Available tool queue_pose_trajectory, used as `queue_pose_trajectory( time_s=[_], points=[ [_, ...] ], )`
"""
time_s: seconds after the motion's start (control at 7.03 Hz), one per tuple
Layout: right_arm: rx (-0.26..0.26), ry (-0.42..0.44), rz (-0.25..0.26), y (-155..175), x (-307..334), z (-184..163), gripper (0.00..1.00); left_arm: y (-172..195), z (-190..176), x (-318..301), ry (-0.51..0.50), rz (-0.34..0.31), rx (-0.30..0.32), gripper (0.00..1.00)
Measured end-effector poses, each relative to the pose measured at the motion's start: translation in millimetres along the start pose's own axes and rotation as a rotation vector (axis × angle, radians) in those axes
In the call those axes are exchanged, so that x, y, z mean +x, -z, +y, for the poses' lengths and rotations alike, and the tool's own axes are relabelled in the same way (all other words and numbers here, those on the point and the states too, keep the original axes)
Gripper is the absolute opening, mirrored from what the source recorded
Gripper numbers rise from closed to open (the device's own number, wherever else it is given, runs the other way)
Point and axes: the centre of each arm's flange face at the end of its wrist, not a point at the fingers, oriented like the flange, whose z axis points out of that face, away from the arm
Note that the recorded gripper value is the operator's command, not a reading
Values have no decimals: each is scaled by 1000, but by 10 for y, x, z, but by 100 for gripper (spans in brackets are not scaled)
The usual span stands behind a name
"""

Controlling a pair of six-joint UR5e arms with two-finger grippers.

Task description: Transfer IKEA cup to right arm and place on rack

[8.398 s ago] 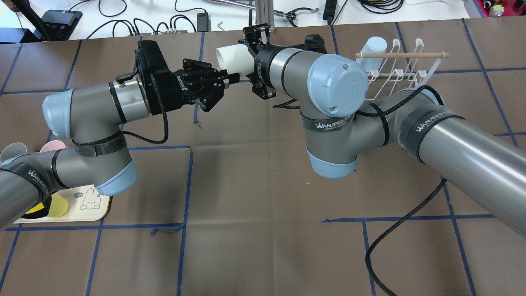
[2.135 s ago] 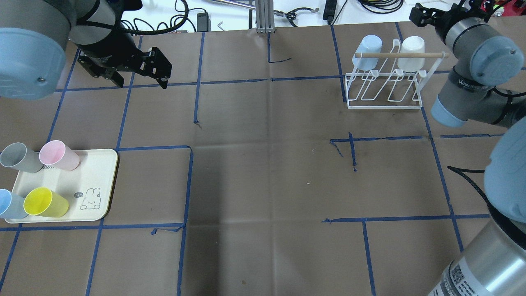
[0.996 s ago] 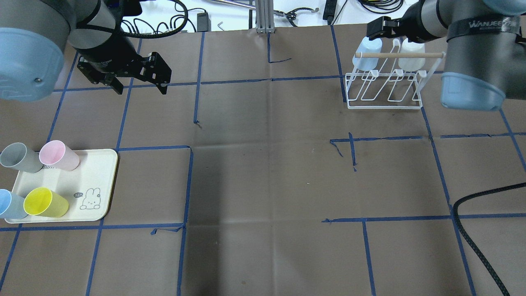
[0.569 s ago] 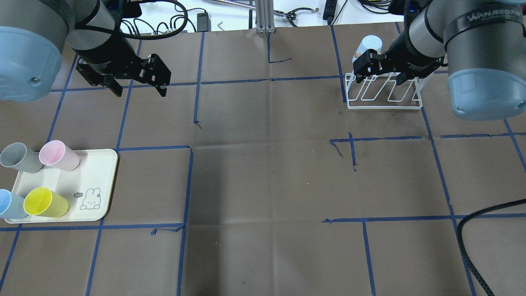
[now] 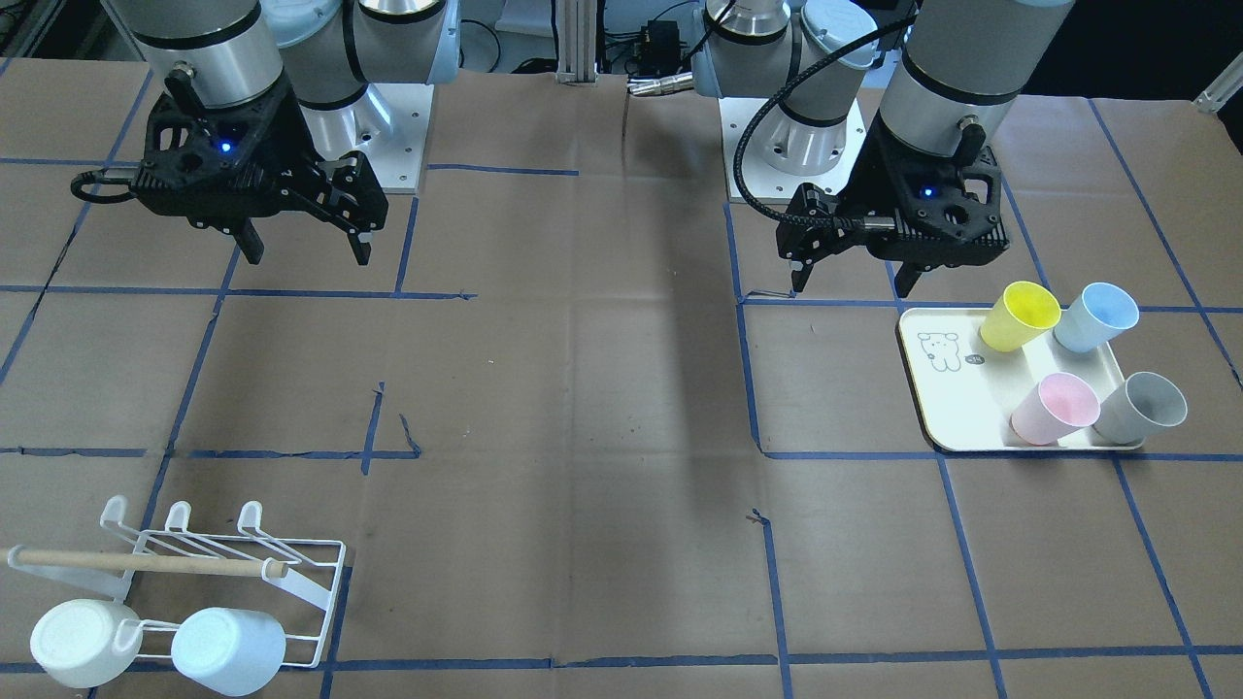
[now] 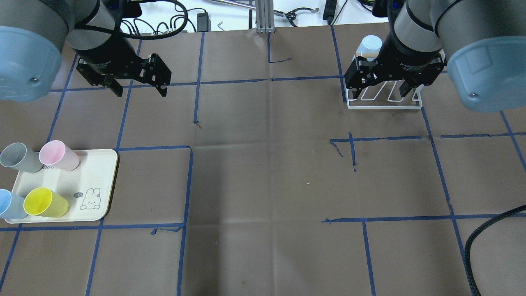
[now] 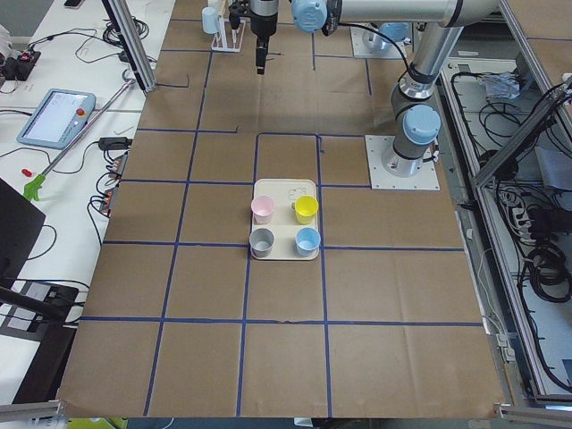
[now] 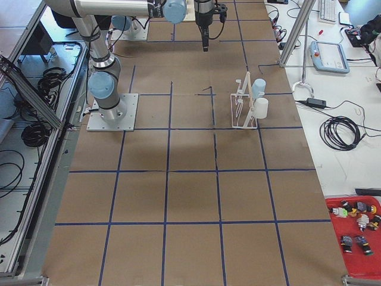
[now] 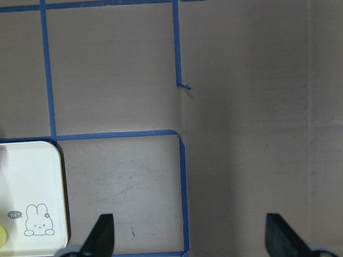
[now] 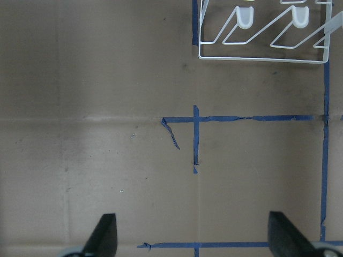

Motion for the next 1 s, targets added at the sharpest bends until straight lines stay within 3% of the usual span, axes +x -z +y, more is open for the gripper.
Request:
queue_pose_trajectory(
  time_s=[1.0],
  points=[
    [-12,-11,-2,35,-27,44,100,-71,-46,-5,-1,1,-3,99]
  ],
)
